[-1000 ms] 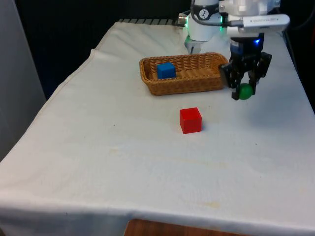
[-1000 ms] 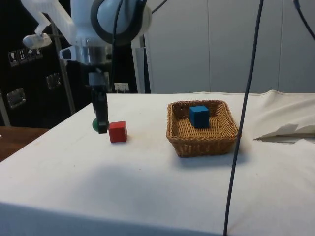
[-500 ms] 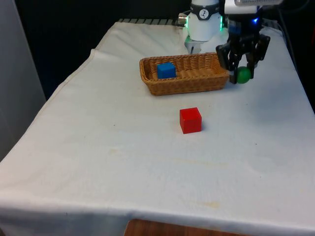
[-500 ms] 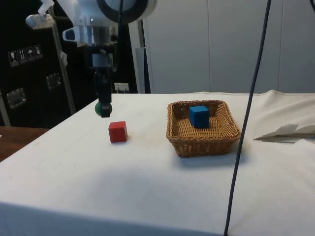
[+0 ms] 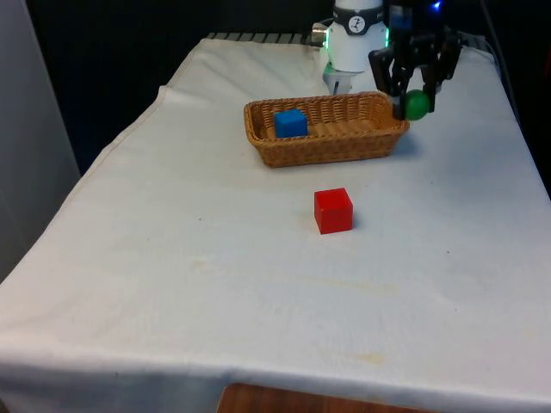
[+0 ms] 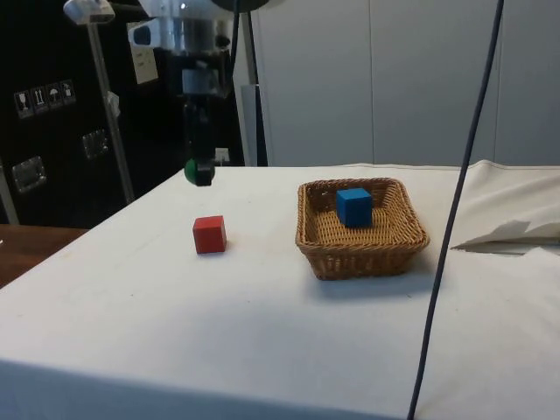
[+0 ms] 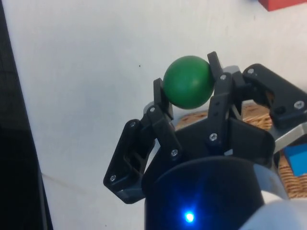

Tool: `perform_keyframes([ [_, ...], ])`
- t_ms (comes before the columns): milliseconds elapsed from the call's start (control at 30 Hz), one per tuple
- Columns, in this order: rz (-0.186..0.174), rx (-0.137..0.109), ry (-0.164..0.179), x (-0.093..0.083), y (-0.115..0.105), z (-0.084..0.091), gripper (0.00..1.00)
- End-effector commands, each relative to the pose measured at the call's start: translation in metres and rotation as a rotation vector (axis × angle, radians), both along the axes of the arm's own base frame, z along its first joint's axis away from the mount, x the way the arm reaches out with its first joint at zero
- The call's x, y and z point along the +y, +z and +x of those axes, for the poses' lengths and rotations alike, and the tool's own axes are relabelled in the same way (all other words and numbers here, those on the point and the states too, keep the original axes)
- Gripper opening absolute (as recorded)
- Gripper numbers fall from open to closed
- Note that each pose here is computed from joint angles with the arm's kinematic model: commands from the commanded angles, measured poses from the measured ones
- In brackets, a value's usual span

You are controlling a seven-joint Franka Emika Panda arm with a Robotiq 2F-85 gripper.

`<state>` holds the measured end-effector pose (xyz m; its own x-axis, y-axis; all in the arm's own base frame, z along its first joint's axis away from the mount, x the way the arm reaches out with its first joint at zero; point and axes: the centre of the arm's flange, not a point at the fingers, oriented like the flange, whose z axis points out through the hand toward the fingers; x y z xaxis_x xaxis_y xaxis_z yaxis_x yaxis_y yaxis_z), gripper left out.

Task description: Place all non-red objects into the basket.

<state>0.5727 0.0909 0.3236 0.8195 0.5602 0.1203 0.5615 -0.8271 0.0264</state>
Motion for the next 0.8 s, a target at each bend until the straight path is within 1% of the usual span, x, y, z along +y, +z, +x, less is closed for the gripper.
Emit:
perform_keyframes([
  [0,0.008,-0.001,0.001,-0.002,0.005,-0.004,0.0],
  [67,0.007,-0.002,0.0,-0.004,0.008,-0.007,0.0],
  [100,-0.001,-0.002,-0.002,-0.003,0.006,-0.005,0.0],
  [133,0.008,-0.001,-0.002,-0.006,0.011,-0.01,0.0],
  [200,0.009,0.002,-0.005,-0.008,0.013,-0.013,0.0],
  [400,0.012,0.019,-0.02,-0.017,0.018,-0.021,0.0],
  [433,0.004,0.02,-0.023,-0.017,0.018,-0.02,0.0],
  [467,0.015,0.024,-0.027,-0.019,0.02,-0.023,0.0],
  [633,0.021,0.037,-0.047,-0.025,0.022,-0.029,0.0],
  [667,0.023,0.037,-0.049,-0.025,0.022,-0.03,0.0],
  [700,0.015,0.034,-0.045,-0.024,0.021,-0.027,0.0],
  [733,0.024,0.039,-0.054,-0.027,0.021,-0.031,0.0],
  [767,0.025,0.039,-0.057,-0.028,0.022,-0.032,0.0],
])
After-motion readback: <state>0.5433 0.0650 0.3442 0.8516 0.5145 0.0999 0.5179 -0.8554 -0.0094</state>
